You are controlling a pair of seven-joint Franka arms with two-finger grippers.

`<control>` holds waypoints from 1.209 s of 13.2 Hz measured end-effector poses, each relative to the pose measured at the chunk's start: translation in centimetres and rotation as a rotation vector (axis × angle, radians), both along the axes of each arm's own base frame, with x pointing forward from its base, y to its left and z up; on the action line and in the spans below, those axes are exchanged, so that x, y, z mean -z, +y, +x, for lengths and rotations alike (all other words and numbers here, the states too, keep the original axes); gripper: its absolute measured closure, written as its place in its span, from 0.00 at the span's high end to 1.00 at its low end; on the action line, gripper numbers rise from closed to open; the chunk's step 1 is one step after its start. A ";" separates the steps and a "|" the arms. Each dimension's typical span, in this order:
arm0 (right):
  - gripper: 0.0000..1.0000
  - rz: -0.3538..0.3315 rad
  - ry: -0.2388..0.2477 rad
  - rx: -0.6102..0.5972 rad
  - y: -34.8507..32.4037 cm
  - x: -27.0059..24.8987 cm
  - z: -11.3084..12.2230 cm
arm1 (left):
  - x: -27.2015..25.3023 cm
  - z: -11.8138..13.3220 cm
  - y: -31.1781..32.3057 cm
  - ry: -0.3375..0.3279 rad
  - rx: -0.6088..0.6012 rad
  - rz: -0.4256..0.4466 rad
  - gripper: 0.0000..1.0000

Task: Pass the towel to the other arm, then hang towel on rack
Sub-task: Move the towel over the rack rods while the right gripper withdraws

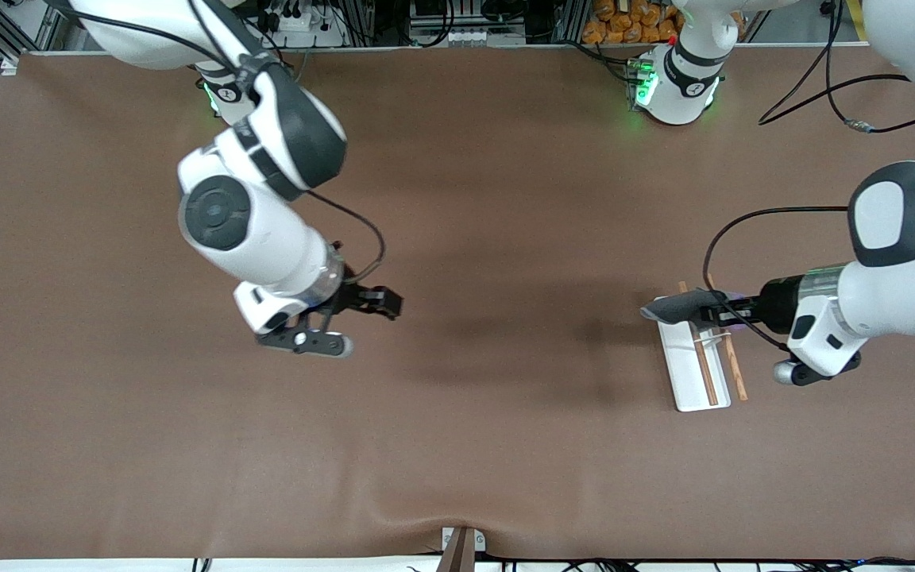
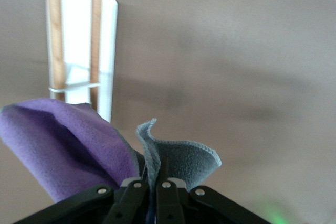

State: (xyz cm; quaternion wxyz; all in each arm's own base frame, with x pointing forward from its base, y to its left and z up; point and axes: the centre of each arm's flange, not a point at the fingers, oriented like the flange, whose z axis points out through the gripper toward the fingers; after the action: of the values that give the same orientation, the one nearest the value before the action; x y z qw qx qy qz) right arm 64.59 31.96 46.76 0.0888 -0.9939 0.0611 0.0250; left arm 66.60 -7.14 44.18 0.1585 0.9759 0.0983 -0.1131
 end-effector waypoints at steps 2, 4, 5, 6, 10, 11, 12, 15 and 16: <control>1.00 -0.042 0.014 -0.061 -5.3 -1.2 1.1 | 0.2 0.1 3.7 -0.016 0.044 0.014 0.03; 1.00 -0.089 0.012 -0.112 -9.4 -3.1 1.3 | 0.3 0.1 6.6 -0.027 0.067 0.024 0.03; 1.00 -0.105 -0.002 -0.131 -10.7 -4.4 1.2 | 0.3 0.0 7.0 -0.029 0.071 0.024 0.03; 1.00 -0.119 -0.017 -0.150 -12.0 -5.7 0.9 | 0.3 0.0 7.0 -0.028 0.072 0.025 0.03; 1.00 -0.195 -0.046 -0.201 -19.7 -10.5 -1.2 | 1.3 0.0 6.3 -0.015 0.083 0.023 0.03; 1.00 -0.210 -0.031 -0.193 -22.0 -11.5 -2.0 | 2.0 0.2 6.1 -0.016 0.081 0.023 0.03; 1.00 -0.221 -0.012 -0.181 -24.2 -12.6 -2.9 | 2.7 0.5 6.1 -0.018 0.078 0.022 0.03; 1.00 -0.232 0.004 -0.132 -28.9 -16.2 -5.7 | 4.8 1.2 5.9 -0.021 0.072 0.020 0.03; 1.00 -0.232 0.000 -0.130 -30.1 -17.3 -6.7 | 5.3 1.4 5.8 -0.022 0.071 0.020 0.03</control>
State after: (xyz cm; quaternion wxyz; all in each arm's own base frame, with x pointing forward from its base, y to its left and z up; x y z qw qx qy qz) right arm 57.87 1.83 64.10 -0.0284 -0.9993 -0.0010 0.0233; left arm 67.97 -1.32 38.92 0.1456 0.9815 0.0628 -0.1071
